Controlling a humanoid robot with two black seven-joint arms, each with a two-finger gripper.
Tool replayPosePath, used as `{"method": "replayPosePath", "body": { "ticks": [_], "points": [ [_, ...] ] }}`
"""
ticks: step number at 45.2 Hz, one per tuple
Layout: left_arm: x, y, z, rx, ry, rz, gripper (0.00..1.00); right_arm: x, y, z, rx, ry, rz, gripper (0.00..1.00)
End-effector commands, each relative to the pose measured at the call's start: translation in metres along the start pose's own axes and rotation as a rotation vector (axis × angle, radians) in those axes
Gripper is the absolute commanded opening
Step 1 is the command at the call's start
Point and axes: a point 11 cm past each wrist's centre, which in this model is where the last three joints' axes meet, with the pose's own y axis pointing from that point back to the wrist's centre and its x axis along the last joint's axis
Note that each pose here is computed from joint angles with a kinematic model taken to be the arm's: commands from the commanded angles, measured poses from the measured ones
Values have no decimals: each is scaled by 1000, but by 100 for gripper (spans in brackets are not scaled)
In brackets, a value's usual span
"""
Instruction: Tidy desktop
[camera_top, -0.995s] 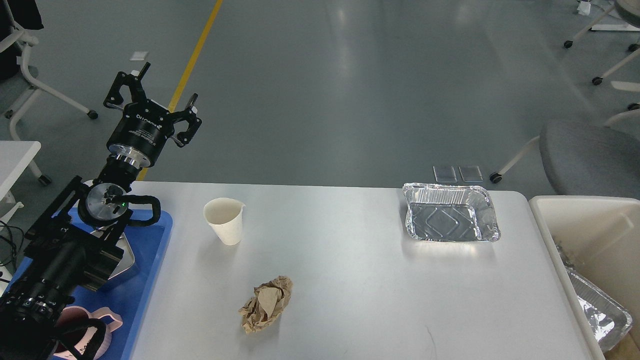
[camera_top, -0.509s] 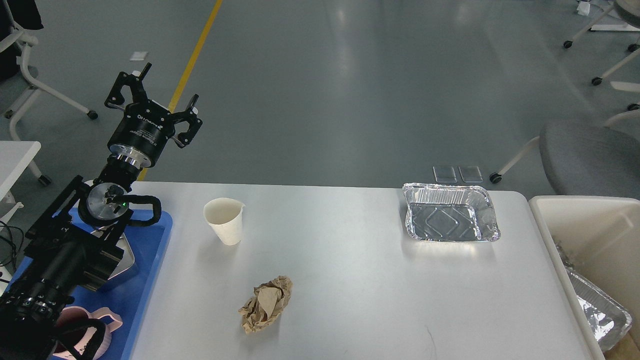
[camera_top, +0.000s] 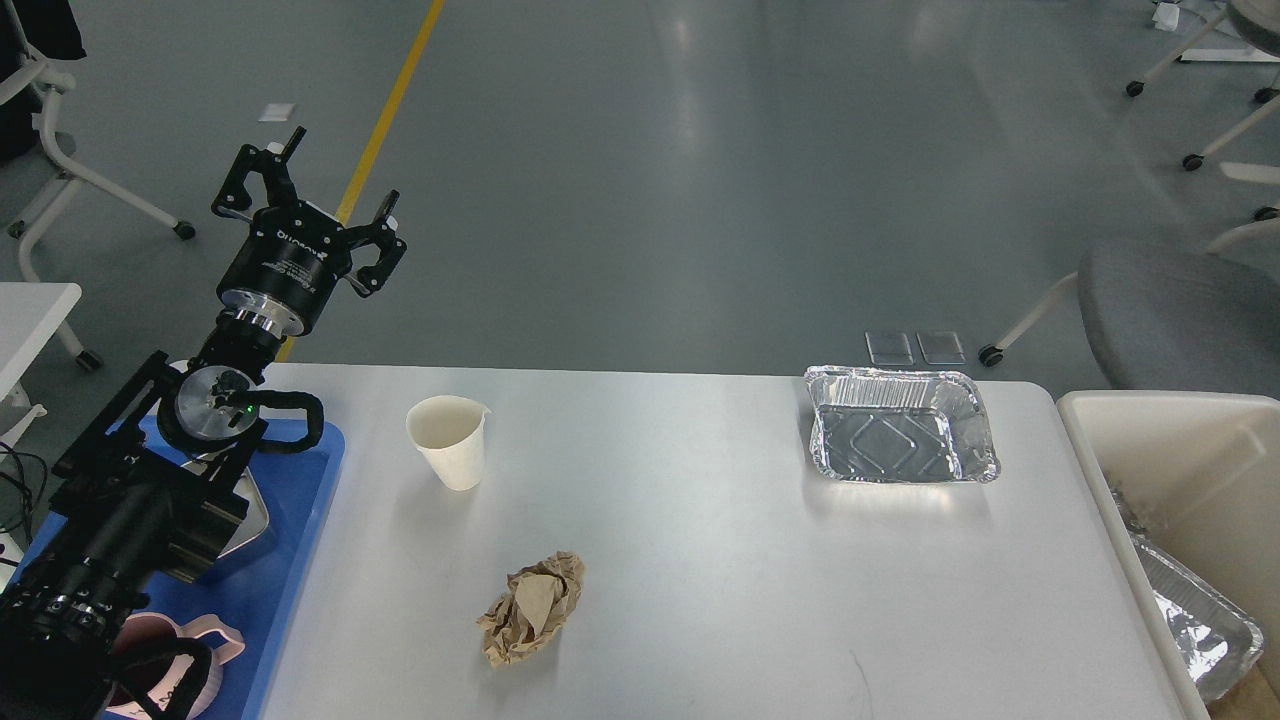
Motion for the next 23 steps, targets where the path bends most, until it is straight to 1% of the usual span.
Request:
{"method": "replayPosePath", "body": {
  "ticks": [1,12,23],
  "points": [
    [1,0,2,-1,-4,2,97,-4,-29,20,-1,-22,-18,100],
    [6,4,-1,6,-8,13,97,-18,-97,43,30,-53,-54,100],
    [9,6,2,7,-21,21,97,-43,-165,44,73,-74,-129,100]
  ]
}}
